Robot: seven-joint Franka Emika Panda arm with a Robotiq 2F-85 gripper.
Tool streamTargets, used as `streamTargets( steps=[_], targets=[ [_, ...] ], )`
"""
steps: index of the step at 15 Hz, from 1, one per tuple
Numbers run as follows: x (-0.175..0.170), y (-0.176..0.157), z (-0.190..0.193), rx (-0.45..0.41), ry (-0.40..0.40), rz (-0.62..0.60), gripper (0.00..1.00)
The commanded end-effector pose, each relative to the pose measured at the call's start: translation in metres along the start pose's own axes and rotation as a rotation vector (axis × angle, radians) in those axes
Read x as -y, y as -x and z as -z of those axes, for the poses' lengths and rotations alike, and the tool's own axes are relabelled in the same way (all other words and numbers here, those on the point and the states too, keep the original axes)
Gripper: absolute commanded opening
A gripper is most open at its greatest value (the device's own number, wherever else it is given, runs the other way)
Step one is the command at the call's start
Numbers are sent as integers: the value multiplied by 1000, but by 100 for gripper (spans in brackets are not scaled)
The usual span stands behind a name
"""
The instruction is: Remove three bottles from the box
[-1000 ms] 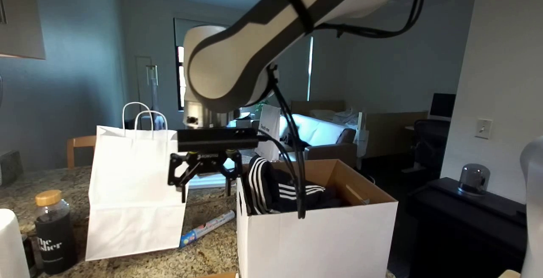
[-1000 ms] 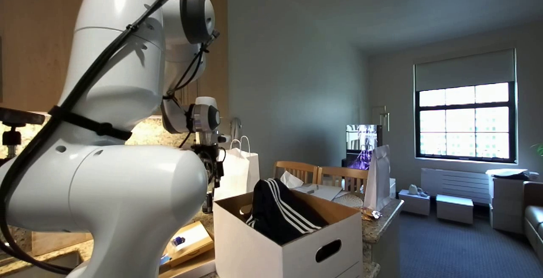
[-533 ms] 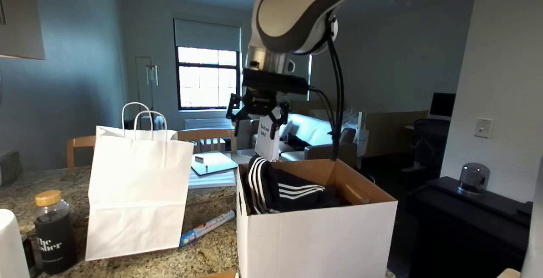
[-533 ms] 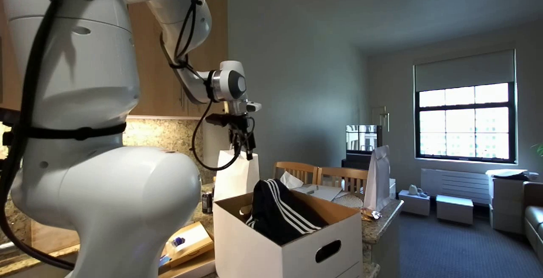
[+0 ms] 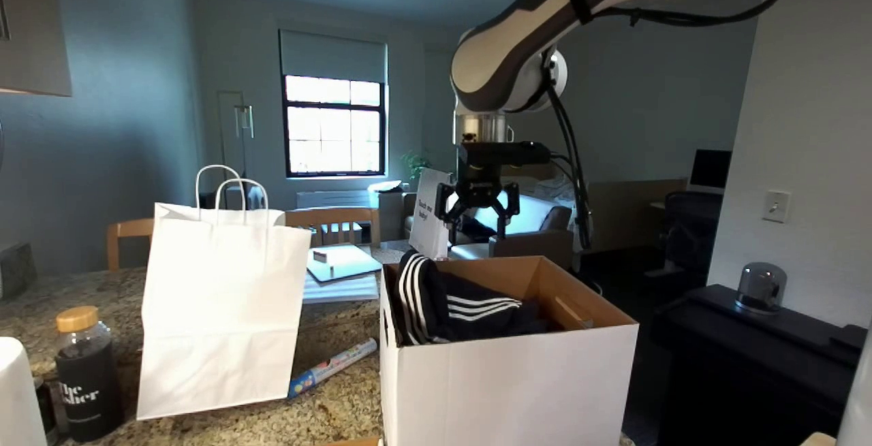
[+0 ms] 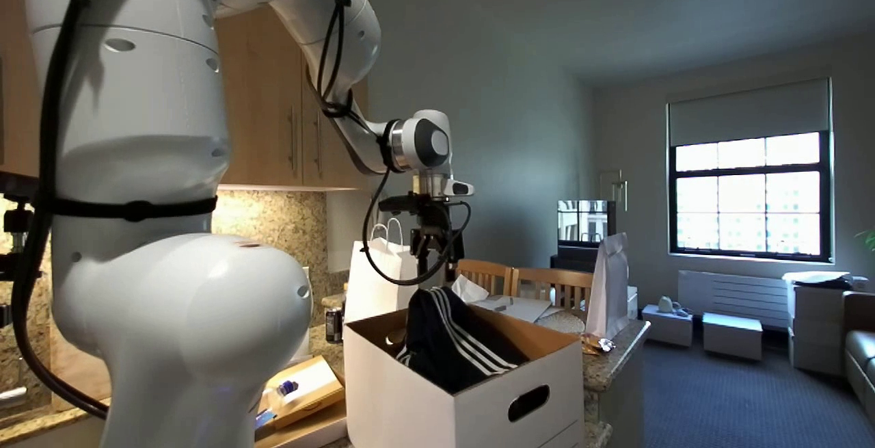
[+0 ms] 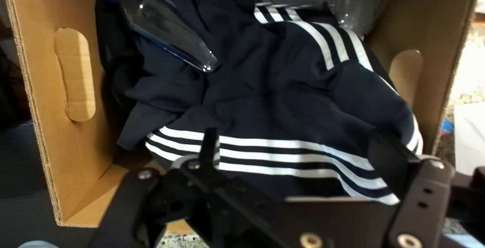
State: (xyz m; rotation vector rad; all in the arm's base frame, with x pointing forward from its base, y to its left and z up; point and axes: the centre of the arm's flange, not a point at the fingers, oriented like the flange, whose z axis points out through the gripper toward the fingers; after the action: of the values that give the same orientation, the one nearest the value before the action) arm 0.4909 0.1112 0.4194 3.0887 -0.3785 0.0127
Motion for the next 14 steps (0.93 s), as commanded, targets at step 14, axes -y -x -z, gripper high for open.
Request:
streamTargets(
  steps=[14],
  targets=[
    [-5, -22, -50, 214, 129, 133, 100]
  ],
)
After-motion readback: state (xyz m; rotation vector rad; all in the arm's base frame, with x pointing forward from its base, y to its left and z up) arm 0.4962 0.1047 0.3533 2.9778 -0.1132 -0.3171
